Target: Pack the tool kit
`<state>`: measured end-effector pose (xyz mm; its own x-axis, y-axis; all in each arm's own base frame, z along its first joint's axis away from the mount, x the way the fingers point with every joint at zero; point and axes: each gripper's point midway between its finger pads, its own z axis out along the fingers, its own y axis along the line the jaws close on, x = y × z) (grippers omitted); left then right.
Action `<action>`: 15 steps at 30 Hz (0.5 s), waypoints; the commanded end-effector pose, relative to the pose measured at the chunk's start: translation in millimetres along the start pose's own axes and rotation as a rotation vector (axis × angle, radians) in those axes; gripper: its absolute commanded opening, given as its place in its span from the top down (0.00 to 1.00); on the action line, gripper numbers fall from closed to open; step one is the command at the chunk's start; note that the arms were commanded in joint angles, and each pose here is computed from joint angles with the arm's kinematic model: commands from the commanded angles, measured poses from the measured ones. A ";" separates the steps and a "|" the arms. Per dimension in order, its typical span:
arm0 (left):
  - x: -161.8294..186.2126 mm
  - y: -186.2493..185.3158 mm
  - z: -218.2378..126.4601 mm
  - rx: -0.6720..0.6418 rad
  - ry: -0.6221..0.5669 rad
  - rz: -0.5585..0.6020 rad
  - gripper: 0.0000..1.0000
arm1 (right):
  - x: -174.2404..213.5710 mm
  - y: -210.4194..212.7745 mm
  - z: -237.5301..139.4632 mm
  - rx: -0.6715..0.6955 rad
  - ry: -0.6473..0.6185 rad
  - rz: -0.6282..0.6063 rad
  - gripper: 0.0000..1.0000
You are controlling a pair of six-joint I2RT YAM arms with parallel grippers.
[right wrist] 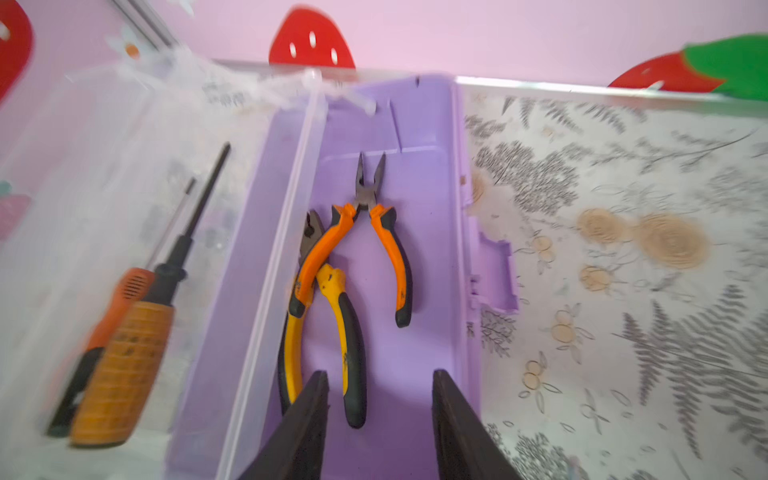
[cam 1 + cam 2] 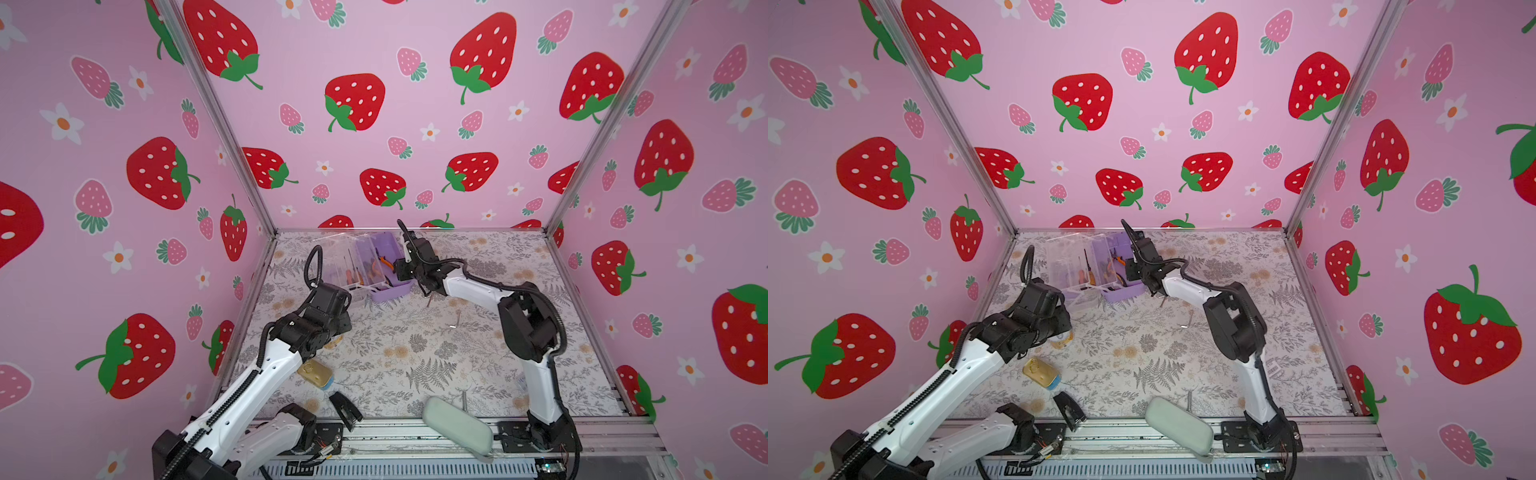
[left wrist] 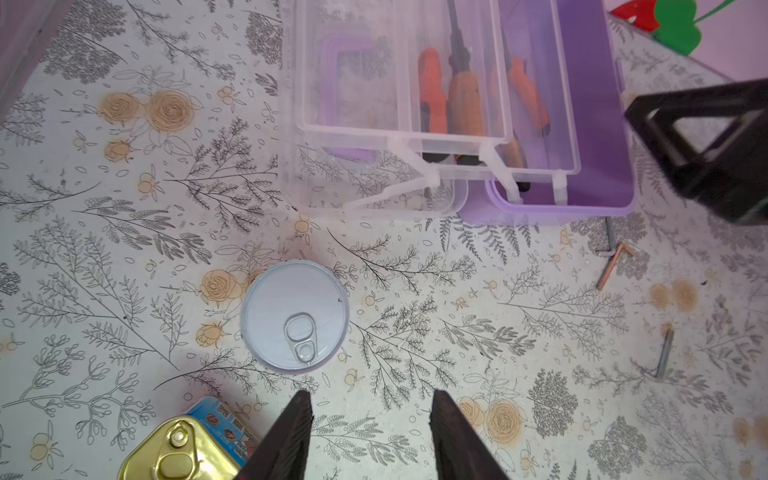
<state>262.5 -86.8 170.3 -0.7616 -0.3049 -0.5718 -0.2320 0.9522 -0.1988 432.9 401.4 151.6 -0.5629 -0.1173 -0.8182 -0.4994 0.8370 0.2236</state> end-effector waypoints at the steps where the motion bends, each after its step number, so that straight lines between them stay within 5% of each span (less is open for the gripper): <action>1: -5.5 -27.0 -4.1 0.045 -0.025 0.044 0.50 | -23.4 -10.8 -36.9 0.034 -0.137 -0.020 0.54; 9: 37.3 -99.7 13.2 0.074 0.064 0.315 0.50 | 43.2 -68.3 -77.2 0.155 -0.071 0.025 0.53; 15: 69.3 -139.3 36.9 0.061 0.138 0.415 0.50 | 93.4 -134.1 -93.5 0.194 0.028 0.221 0.52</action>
<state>257.0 -229.1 124.6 -0.8692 0.1083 -0.4824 0.1426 0.9892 -0.0349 380.6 250.0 89.0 -0.6430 -0.0502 -0.7642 -0.2963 0.9365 0.1878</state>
